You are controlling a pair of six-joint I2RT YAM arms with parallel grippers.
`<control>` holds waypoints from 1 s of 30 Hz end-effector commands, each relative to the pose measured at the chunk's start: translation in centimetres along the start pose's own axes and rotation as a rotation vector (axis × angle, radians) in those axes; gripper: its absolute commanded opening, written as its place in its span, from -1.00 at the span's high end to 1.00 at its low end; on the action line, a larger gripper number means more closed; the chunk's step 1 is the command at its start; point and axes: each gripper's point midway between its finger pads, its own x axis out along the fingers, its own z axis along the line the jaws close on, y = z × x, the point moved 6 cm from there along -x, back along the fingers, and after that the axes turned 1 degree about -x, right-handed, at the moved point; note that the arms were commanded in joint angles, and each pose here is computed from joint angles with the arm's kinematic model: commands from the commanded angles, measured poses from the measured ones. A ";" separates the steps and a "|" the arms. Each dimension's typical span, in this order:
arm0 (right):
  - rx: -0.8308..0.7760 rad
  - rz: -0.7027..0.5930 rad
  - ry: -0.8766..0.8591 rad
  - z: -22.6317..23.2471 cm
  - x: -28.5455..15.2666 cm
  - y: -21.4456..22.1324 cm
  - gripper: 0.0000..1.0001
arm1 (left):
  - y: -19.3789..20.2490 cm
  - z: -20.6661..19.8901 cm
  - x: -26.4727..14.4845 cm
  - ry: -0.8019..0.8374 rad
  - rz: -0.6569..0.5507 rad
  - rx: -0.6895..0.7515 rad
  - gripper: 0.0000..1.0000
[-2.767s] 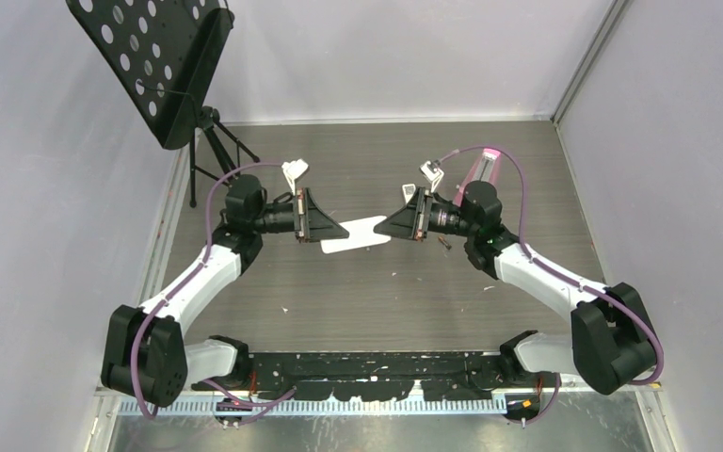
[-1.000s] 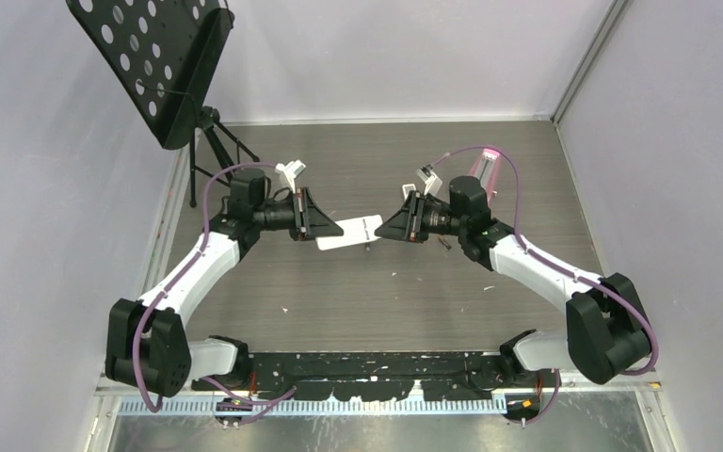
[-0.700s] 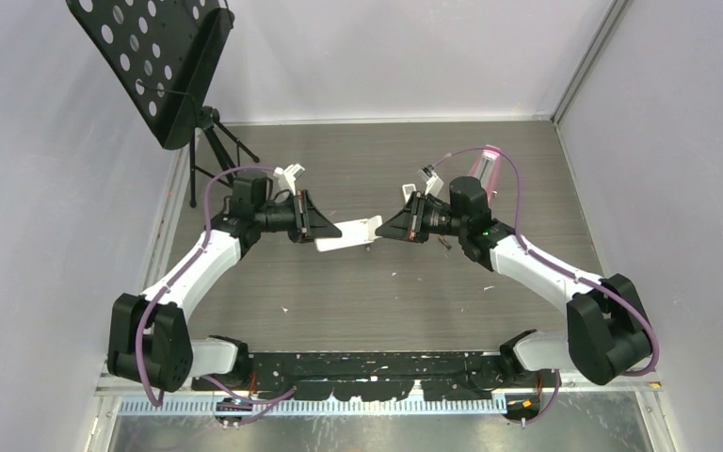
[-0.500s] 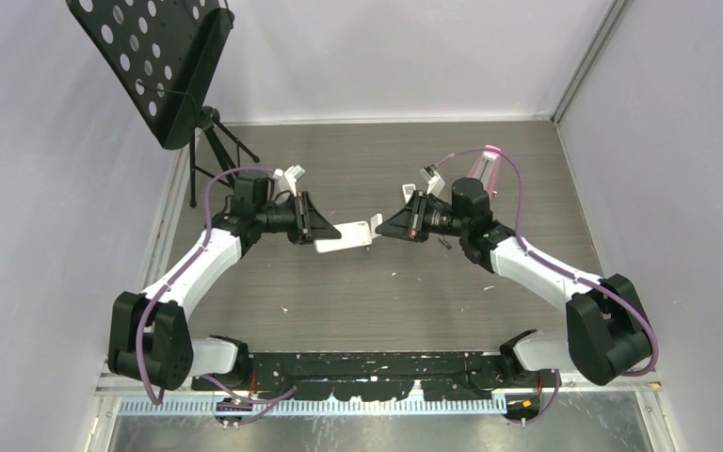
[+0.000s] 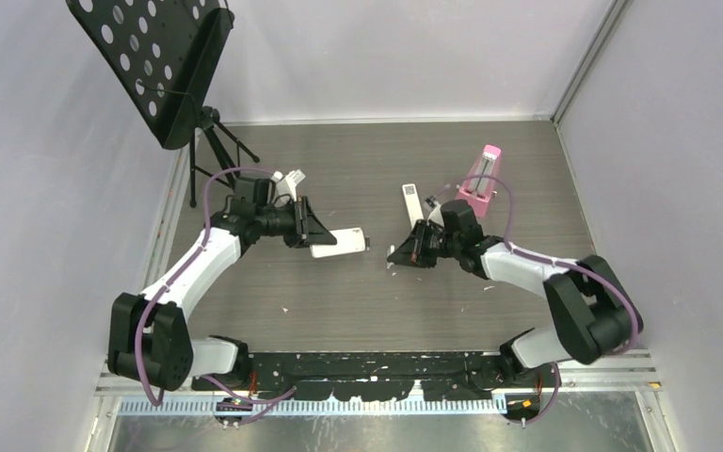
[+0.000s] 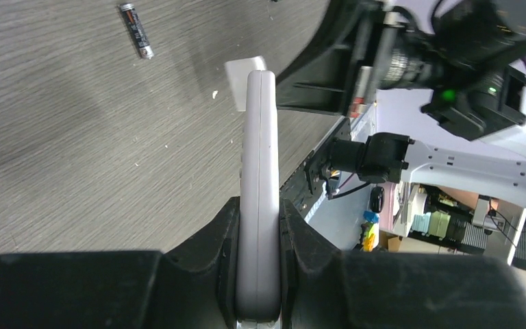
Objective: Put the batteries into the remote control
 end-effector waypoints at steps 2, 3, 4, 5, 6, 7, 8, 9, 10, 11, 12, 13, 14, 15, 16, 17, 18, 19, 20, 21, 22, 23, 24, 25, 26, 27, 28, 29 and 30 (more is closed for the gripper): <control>0.027 0.032 0.118 -3.2 1.1 0.8 0.99 | -0.1 -2.3 -1.4 0.083 -0.020 0.108 1.00; 0.039 0.036 0.151 -3.7 1.2 0.9 0.93 | -0.1 -2.3 -1.4 0.087 -0.021 0.111 1.00; 0.047 0.039 0.186 -4.1 1.3 1.0 0.82 | 0.0 -2.4 -1.5 0.094 -0.021 0.114 1.00; 0.061 0.037 0.226 -4.6 1.2 1.0 0.70 | 0.0 -2.5 -1.6 0.100 -0.021 0.116 1.00; 0.079 0.035 0.274 -5.1 1.1 1.1 0.56 | 0.1 -2.6 -1.6 0.104 -0.020 0.116 1.00; 0.085 0.027 0.310 -5.4 1.0 1.0 0.44 | 0.1 -2.7 -1.7 0.106 -0.021 0.113 1.00; 0.080 0.018 0.326 -5.4 0.8 0.8 0.33 | 0.1 -2.8 -1.7 0.108 -0.020 0.112 1.00; 0.073 0.005 0.343 -5.4 0.6 0.6 0.24 | 0.1 -2.9 -1.8 0.114 -0.018 0.112 1.00; 0.065 -0.010 0.356 -5.2 0.3 0.4 0.16 | 0.1 -3.0 -1.8 0.118 -0.017 0.111 1.00; 0.054 -0.026 0.364 -5.0 0.0 0.1 0.10 | 0.1 -3.1 -1.9 0.122 -0.016 0.111 1.00; 0.044 -0.042 0.373 -4.8 -0.3 -0.2 0.05 | 0.1 -3.2 -1.9 0.128 -0.015 0.114 1.00; 0.032 -0.056 0.384 -4.6 -0.6 -0.5 0.00 | 0.0 -3.3 -1.9 0.131 -0.016 0.117 1.00; 0.020 -0.061 0.400 -4.4 -0.9 -0.6 -0.05 | 0.0 -3.4 -2.0 0.133 -0.016 0.118 1.00; 0.007 -0.067 0.412 -4.2 -1.3 -0.9 -0.08 | 0.0 -3.5 -2.0 0.139 -0.016 0.121 1.00; -0.011 -0.080 0.410 -3.7 -1.6 -1.2 -0.13 | 0.0 -3.7 -2.1 0.145 -0.016 0.125 1.00; -0.021 -0.082 0.401 -3.4 -1.8 -1.3 -0.16 | 0.0 -3.8 -2.2 0.150 -0.016 0.129 1.00; -0.044 -0.086 0.357 -2.4 -2.2 -1.5 -0.20 | 0.1 -3.8 -2.2 0.154 -0.015 0.131 1.00; -0.072 -0.086 0.293 -1.3 -2.3 -1.6 -0.23 | 0.1 -3.9 -2.2 0.160 -0.013 0.134 1.00; -0.103 -0.076 0.204 0.0 -2.5 -1.5 -0.24 | 0.2 -3.9 -2.3 0.164 -0.013 0.139 1.00; -0.144 -0.068 0.098 1.7 -2.7 -1.5 -0.25 | 0.2 -4.0 -2.3 0.168 -0.012 0.141 1.00; -0.192 -0.065 0.000 3.2 -3.0 -1.3 -0.26 | 0.3 -4.1 -2.3 0.179 -0.008 0.148 1.00; -0.243 -0.061 -0.095 4.7 -3.3 -1.1 -0.26 | 0.5 -4.2 -2.4 0.198 -0.001 0.155 1.00; -0.300 -0.073 -0.189 6.3 -3.7 -1.0 -0.27 | 0.6 -4.5 -2.6 0.217 0.004 0.164 1.00; -0.331 -0.075 -0.255 7.4 -3.9 -0.7 -0.27 | 0.8 -4.7 -2.7 0.234 0.009 0.176 1.00; -0.352 -0.074 -0.308 8.2 -4.3 -0.5 -0.28 | 0.9 -4.9 -2.9 0.246 0.007 0.190 1.00; -0.365 -0.072 -0.362 9.1 -4.6 -0.4 -0.29 | 1.1 -5.3 -3.3 0.264 0.005 0.211 1.00; -0.367 -0.077 -0.403 9.8 -4.8 -0.4 -0.29 | 1.3 -5.6 -3.5 0.279 0.004 0.227 1.00; -0.365 -0.089 -0.445 10.6 -5.1 -0.5 -0.30 | 1.4 -5.9 -3.7 0.296 0.000 0.244 1.00; -0.364 -0.104 -0.486 11.3 -5.3 -0.6 -0.30 | 1.6 -6.1 -3.9 0.312 -0.003 0.256 1.00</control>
